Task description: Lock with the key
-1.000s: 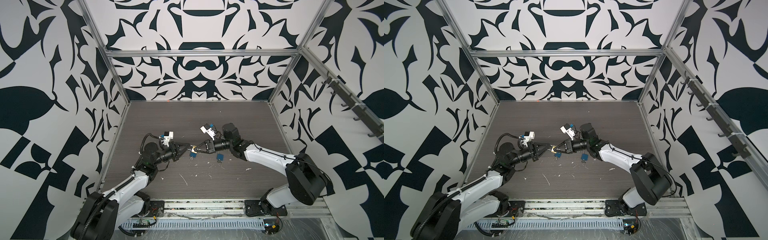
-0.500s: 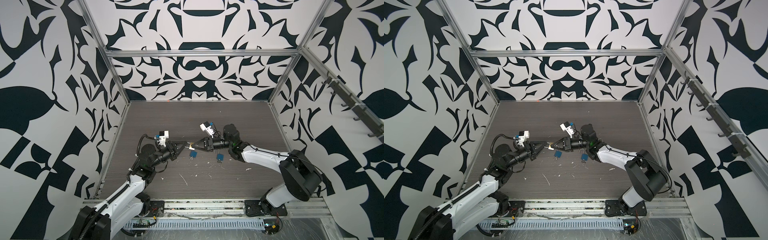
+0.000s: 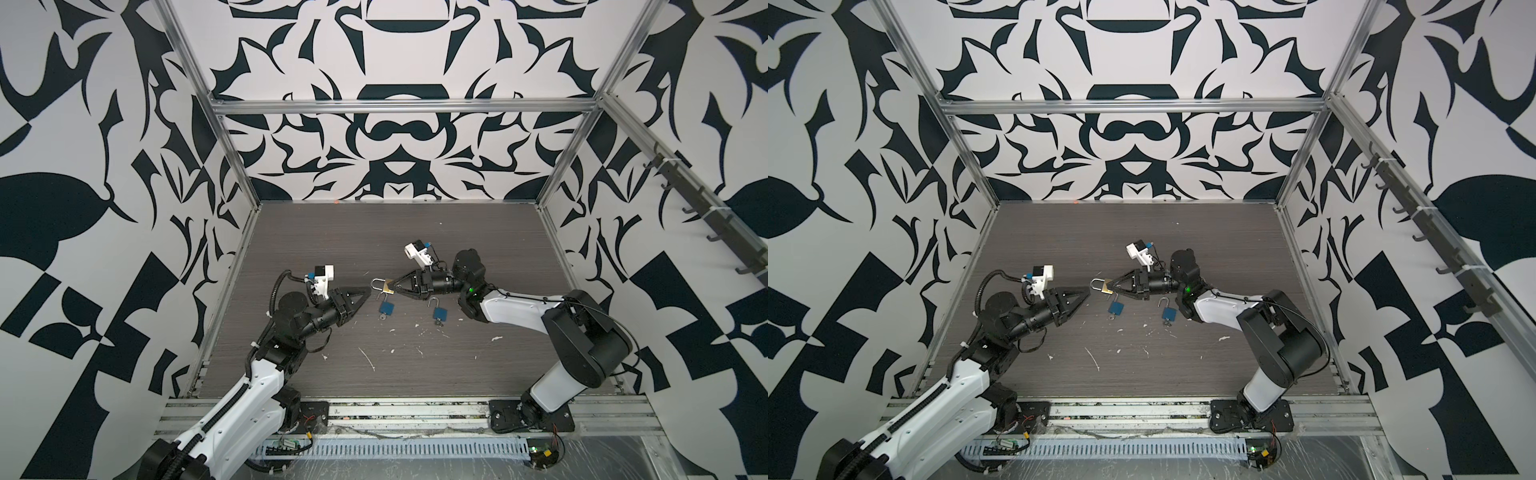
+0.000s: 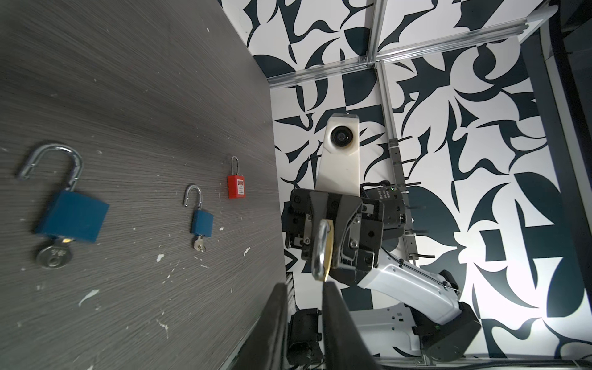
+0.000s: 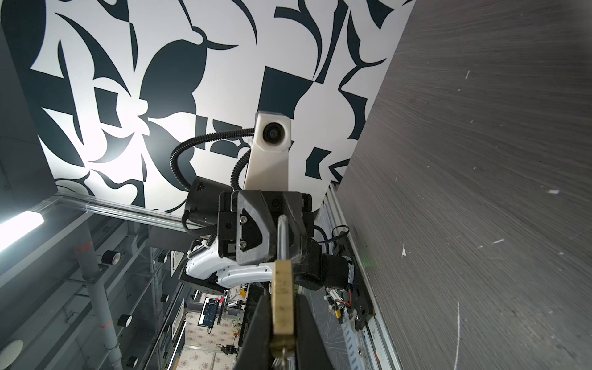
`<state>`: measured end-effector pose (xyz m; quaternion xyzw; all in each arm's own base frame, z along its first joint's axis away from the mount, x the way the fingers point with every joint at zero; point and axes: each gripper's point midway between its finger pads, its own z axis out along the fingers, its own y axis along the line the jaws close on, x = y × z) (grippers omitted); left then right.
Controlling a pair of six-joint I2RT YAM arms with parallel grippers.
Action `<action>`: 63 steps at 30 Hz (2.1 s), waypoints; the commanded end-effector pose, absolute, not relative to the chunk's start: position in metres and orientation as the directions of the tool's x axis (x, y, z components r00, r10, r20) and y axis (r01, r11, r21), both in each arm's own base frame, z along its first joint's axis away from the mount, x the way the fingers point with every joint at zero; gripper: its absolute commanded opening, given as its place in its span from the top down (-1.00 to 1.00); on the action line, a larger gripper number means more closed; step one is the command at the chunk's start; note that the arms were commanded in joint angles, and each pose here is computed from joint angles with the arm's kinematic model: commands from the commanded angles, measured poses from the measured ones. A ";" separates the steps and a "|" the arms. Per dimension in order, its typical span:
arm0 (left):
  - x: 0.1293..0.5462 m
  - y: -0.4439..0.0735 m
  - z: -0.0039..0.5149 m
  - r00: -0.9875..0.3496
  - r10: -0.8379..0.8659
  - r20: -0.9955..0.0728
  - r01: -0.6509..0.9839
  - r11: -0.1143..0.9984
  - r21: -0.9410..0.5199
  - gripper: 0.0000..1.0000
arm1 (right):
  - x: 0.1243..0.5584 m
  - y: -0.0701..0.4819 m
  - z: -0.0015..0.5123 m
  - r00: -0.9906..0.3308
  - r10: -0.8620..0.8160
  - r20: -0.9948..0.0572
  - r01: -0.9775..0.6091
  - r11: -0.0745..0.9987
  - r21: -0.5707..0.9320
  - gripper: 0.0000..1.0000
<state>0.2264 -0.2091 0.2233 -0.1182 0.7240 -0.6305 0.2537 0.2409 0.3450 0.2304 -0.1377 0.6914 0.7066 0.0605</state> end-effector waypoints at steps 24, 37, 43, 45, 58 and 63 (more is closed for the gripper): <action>0.207 -0.238 0.253 -0.890 -0.223 -0.399 0.371 0.157 -0.915 0.14 | 0.201 0.332 0.253 -0.898 -0.258 -0.356 -0.355 -0.052 0.933 1.00; 0.203 -0.239 0.246 -0.901 -0.203 -0.383 0.359 0.146 -0.922 0.26 | 0.206 0.334 0.261 -0.892 -0.250 -0.376 -0.376 -0.051 0.925 1.00; 0.202 -0.239 0.243 -0.905 -0.199 -0.376 0.352 0.148 -0.924 0.35 | 0.208 0.334 0.264 -0.892 -0.245 -0.380 -0.381 -0.048 0.923 1.00; 0.203 -0.239 0.242 -0.906 -0.200 -0.374 0.349 0.149 -0.925 0.37 | 0.207 0.335 0.264 -0.892 -0.245 -0.379 -0.379 -0.047 0.924 1.00; 0.206 -0.240 0.236 -0.911 -0.201 -0.361 0.334 0.154 -0.930 0.53 | 0.211 0.330 0.266 -0.893 -0.232 -0.386 -0.388 -0.039 0.921 1.00; 0.207 -0.240 0.236 -0.909 -0.208 -0.361 0.333 0.158 -0.930 0.57 | 0.214 0.329 0.266 -0.894 -0.222 -0.390 -0.392 -0.036 0.919 1.00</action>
